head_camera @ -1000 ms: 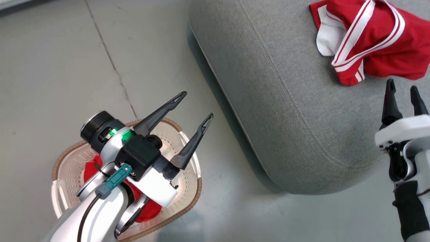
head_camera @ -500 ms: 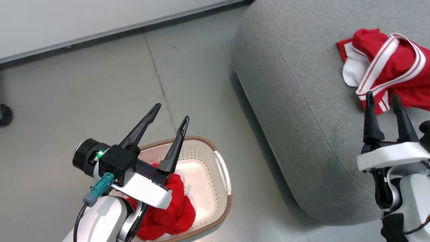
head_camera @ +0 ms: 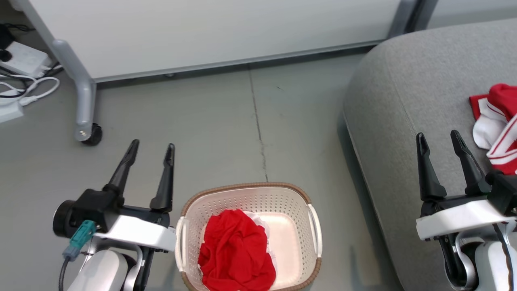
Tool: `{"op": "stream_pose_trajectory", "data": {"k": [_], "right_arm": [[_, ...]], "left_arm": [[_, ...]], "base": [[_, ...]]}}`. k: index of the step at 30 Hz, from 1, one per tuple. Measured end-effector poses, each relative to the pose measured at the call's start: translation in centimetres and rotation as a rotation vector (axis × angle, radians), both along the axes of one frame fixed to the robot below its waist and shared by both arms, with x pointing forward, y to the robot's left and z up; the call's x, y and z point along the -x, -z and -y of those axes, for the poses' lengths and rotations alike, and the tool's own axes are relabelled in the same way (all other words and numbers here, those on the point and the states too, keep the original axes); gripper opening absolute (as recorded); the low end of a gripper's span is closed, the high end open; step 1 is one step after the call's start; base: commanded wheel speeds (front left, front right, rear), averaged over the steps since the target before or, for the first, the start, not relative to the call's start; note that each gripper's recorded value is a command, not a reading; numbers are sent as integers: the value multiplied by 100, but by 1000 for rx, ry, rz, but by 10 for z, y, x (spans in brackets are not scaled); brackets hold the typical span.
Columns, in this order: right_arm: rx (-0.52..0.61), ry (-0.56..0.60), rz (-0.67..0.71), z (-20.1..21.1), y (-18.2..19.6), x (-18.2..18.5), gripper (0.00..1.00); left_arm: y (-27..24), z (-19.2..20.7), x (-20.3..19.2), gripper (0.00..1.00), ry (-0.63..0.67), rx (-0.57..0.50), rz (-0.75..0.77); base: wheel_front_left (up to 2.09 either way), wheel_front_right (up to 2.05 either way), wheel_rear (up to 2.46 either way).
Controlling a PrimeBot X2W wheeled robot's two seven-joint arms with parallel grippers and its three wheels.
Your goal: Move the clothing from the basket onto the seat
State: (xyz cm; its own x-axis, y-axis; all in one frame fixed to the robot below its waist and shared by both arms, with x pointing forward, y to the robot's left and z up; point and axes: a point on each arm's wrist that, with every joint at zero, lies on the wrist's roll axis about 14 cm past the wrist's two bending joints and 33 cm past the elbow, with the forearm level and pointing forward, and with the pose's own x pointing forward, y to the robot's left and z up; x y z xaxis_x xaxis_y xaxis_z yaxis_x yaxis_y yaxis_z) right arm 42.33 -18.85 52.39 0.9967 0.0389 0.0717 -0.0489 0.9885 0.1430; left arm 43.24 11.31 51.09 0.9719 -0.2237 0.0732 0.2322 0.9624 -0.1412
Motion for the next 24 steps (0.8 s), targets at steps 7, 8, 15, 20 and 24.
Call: {"op": "stream_pose_trajectory", "data": {"k": [7,8,15,20,24], "right_arm": [[-7,-52,-2,-19,-6,15,100],[-11,-57,-7,-20,-6,19,100],[-8,-46,-20,-16,-5,30,100],[-3,-44,-46,-14,0,42,100],[-4,-45,-57,-14,2,49,100]], "left_arm": [[-10,-58,23,100,-206,31,11],[-12,-69,30,100,-240,35,16],[-10,-80,50,100,-281,30,14],[-8,-77,61,100,-266,11,11],[-5,-74,67,100,-256,2,6]], "base": [[0,0,0],[0,0,0],[0,0,0],[0,0,0],[0,0,0]]}}
